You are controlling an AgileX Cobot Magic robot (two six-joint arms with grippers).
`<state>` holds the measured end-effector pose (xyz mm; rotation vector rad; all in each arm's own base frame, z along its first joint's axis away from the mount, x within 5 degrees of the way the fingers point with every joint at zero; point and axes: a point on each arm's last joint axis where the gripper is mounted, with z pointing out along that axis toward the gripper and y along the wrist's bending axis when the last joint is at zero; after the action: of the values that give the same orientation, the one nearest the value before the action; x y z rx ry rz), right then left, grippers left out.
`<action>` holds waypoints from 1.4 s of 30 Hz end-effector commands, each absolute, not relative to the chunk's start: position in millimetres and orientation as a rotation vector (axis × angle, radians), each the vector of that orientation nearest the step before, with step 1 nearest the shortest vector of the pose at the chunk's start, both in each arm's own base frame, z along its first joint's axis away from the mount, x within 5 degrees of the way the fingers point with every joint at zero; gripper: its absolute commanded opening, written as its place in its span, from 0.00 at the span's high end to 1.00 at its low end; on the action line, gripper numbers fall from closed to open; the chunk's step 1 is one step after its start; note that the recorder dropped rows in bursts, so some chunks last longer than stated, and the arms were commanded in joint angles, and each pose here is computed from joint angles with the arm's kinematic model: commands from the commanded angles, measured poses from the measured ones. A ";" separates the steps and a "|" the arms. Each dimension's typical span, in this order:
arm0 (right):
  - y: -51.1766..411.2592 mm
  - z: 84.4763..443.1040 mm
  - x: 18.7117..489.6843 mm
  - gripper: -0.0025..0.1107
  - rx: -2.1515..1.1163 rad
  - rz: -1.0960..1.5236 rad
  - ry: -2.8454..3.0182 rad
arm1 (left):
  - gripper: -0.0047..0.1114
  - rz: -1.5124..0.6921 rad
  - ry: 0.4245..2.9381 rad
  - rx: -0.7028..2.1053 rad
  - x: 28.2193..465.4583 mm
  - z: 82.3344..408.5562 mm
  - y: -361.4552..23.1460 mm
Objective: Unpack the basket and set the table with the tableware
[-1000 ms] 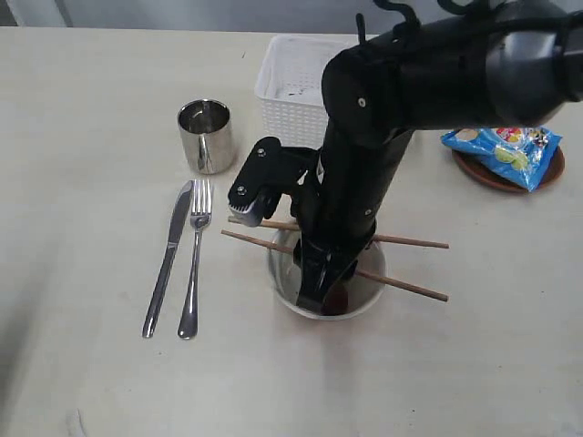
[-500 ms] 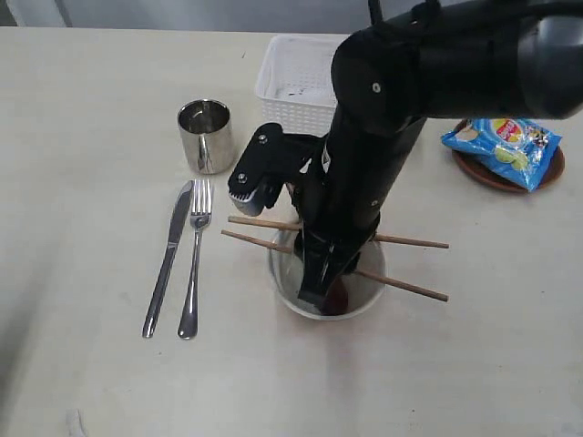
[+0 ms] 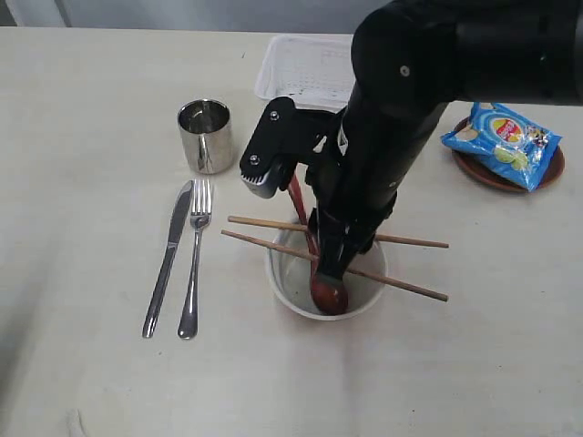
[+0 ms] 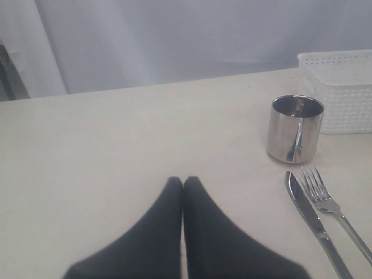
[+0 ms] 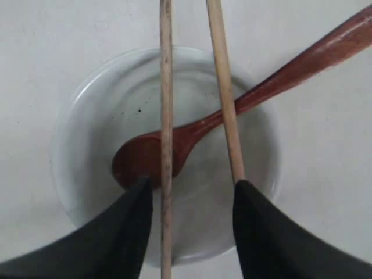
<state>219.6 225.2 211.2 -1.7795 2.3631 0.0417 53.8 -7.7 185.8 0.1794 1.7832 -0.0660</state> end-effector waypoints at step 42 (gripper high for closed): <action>233.8 174.9 223.6 0.46 -1.873 0.063 2.434 | 0.96 -0.063 1.775 0.177 53.9 186.1 -7.6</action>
<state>224.9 233.5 174.1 -1.8773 2.4161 0.0518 53.8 -7.7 185.8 0.1794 1.7832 -0.0660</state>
